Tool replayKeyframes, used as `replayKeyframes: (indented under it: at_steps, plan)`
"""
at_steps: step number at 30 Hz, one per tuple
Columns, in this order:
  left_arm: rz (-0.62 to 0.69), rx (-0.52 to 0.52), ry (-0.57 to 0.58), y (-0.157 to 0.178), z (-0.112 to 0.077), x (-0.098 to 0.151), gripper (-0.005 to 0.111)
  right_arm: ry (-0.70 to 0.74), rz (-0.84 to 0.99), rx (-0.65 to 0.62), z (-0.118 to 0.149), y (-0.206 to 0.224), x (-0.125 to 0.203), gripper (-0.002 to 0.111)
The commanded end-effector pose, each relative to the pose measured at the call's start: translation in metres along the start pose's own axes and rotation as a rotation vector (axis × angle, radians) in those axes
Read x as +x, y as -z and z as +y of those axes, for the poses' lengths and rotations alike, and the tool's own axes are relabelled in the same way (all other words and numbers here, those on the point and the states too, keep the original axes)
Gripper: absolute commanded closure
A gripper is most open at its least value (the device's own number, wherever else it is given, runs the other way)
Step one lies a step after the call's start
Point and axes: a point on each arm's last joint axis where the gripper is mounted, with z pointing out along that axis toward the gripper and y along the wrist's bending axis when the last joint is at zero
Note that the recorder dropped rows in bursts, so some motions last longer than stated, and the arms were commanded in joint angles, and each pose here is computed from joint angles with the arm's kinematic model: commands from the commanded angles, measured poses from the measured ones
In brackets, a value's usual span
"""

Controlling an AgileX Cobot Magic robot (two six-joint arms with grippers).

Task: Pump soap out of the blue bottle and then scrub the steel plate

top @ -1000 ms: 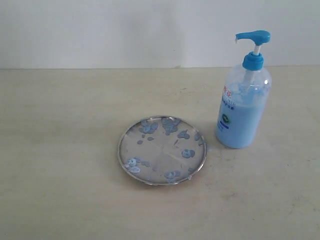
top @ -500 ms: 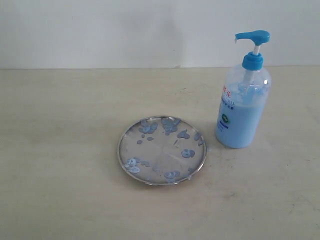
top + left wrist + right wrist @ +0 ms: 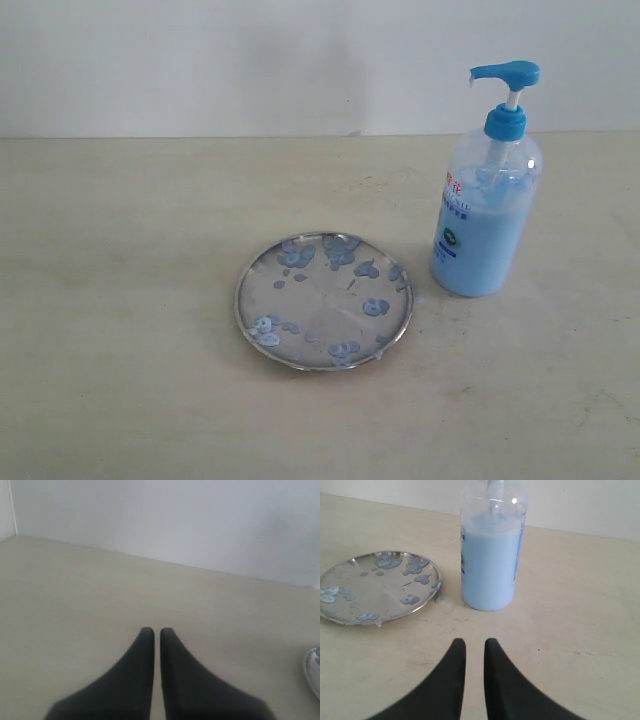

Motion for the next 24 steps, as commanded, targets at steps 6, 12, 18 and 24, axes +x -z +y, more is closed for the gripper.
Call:
replayKeyframes:
  at_steps: [6,12,18,24]
  plan:
    - [0.084,-0.029,-0.224,0.007,0.0051,0.0148,0.102,-0.004,-0.01,0.005,-0.0002,0.0005,-0.0008,0.104]
    - [0.08,-0.027,-0.22,0.0069,0.0048,0.0145,0.102,-0.004,-0.01,0.005,-0.0002,0.0005,-0.0008,0.104]
    - [0.056,-0.023,-0.22,0.0068,0.0042,0.0124,0.102,-0.01,-0.017,0.004,-0.0002,0.0005,-0.0014,0.104]
    - [-0.013,-0.013,-0.228,0.0066,0.0027,0.0063,0.102,-0.01,-0.031,0.008,-0.0005,0.0005,-0.0028,0.104]
